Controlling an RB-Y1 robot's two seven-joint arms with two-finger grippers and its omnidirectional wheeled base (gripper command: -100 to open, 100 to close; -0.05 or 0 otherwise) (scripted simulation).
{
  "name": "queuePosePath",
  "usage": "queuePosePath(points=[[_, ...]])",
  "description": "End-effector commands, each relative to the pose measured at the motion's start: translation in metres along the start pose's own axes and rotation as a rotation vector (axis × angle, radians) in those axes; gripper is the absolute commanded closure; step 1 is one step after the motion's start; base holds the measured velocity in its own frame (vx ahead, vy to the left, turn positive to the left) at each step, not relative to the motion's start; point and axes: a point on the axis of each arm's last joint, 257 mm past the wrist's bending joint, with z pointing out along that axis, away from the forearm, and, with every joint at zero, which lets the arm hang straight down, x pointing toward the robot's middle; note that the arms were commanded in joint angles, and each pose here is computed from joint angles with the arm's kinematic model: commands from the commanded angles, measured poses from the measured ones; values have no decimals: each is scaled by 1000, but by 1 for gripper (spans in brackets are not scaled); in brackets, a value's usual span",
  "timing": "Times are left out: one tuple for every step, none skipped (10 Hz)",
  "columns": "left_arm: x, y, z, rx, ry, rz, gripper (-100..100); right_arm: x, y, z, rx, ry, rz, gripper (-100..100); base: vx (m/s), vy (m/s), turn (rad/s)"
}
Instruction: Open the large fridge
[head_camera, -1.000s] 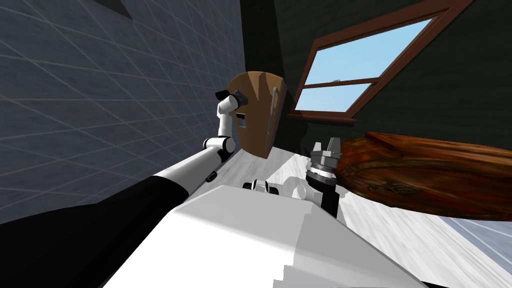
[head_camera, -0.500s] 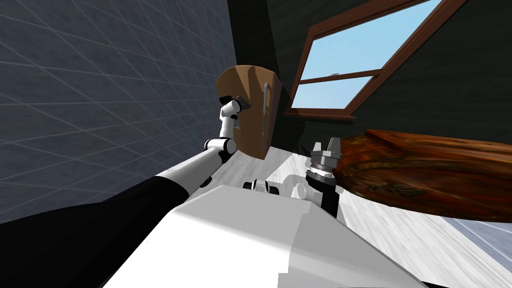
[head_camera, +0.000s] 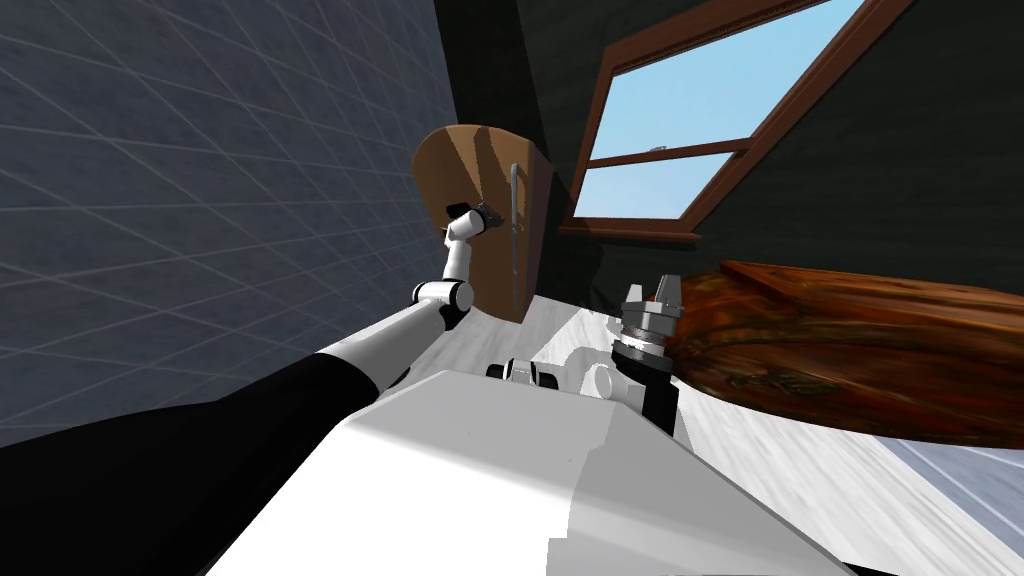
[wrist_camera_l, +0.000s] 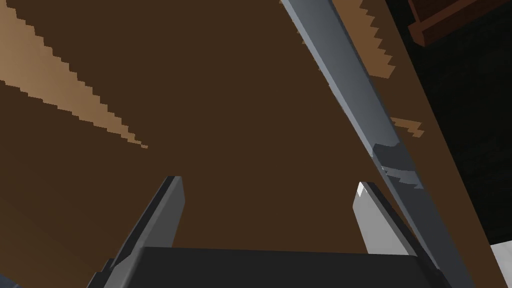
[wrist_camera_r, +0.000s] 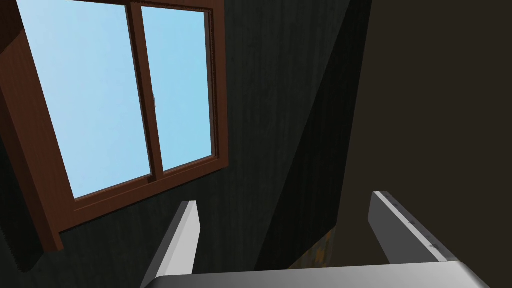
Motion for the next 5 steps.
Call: queuePosePath(points=[[-16, 18, 4, -24, -25, -13, -100, 0, 0, 0, 0, 0, 0, 0, 182, -115, -57], [-25, 27, 5, -36, -38, -20, -100, 0, 0, 0, 0, 0, 0, 0, 204, -94, -69], [-31, 34, 6, -45, -48, -25, -100, 0, 0, 0, 0, 0, 0, 0, 176, -111, -37], [-27, 30, 4, -40, -43, -22, -100, 0, 0, 0, 0, 0, 0, 0, 44, -52, 33], [-27, 25, 3, -40, -49, -24, -100, 0, 0, 0, 0, 0, 0, 0, 86, -26, 2]])
